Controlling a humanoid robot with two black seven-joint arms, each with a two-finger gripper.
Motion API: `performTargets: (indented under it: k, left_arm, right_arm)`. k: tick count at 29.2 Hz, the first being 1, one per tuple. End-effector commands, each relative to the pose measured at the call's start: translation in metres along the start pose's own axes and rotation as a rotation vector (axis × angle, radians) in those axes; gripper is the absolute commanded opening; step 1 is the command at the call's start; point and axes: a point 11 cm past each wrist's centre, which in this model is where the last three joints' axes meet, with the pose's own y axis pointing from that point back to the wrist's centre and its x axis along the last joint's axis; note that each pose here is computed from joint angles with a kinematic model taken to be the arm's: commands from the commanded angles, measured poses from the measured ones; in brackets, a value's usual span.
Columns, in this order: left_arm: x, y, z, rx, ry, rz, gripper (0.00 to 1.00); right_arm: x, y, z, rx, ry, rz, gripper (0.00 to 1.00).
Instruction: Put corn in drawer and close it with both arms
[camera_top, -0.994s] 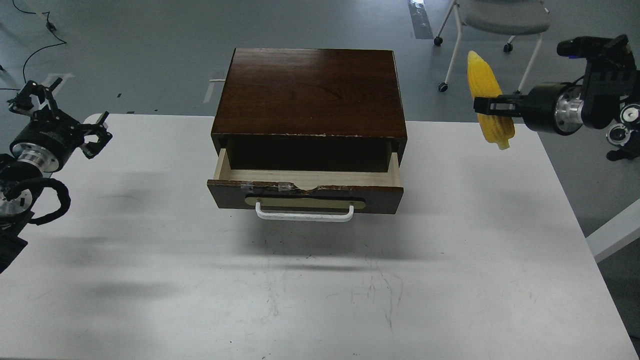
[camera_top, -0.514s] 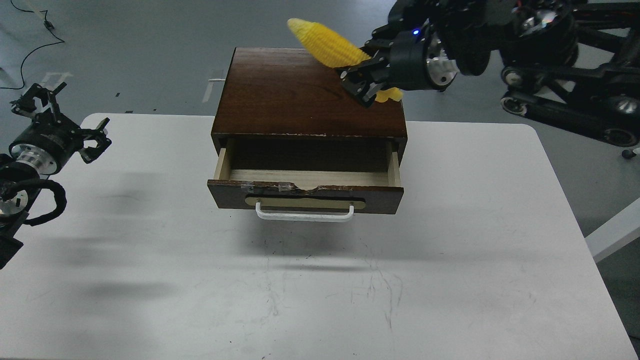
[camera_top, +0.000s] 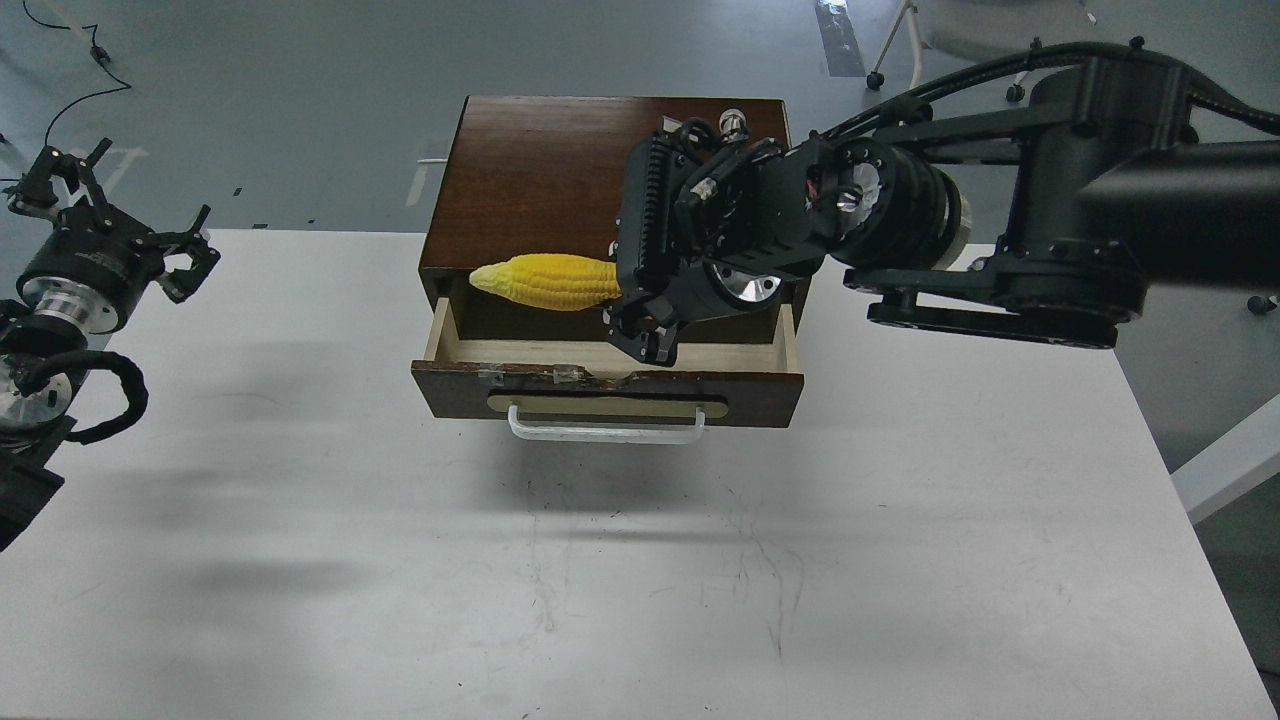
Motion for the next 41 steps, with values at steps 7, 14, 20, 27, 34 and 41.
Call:
performTargets:
  k: [7,14,20,27,34,41]
  left_arm:
    - [-0.001,-0.001,0.002,-0.001,-0.003,-0.001,0.98]
    - [0.002,0.000,0.005,-0.001,-0.009,0.004,0.98]
    - [0.003,0.001,0.006,-0.009,-0.009,0.008,0.98]
    - [0.003,0.000,0.023,-0.032,-0.027,0.008,0.98]
    - [-0.003,-0.004,0.054,-0.071,-0.069,-0.007,0.94]
    - [-0.034,-0.017,0.099,-0.078,-0.291,-0.079,0.89]
  right_arm:
    - [-0.008,-0.004,-0.004,0.012,-0.031,-0.007,0.53]
    - [-0.008,-0.003,0.000,0.003,-0.056,0.004,0.67]
    - [-0.005,-0.001,0.003,0.003,-0.095,0.014,0.70]
    - [0.033,0.026,0.037,-0.051,-0.260,0.176,0.75]
    - [0.018,0.063,0.088,-0.097,-0.708,0.362,0.98]
    - [-0.053,0.121,0.160,-0.223,-1.286,0.617,0.98]
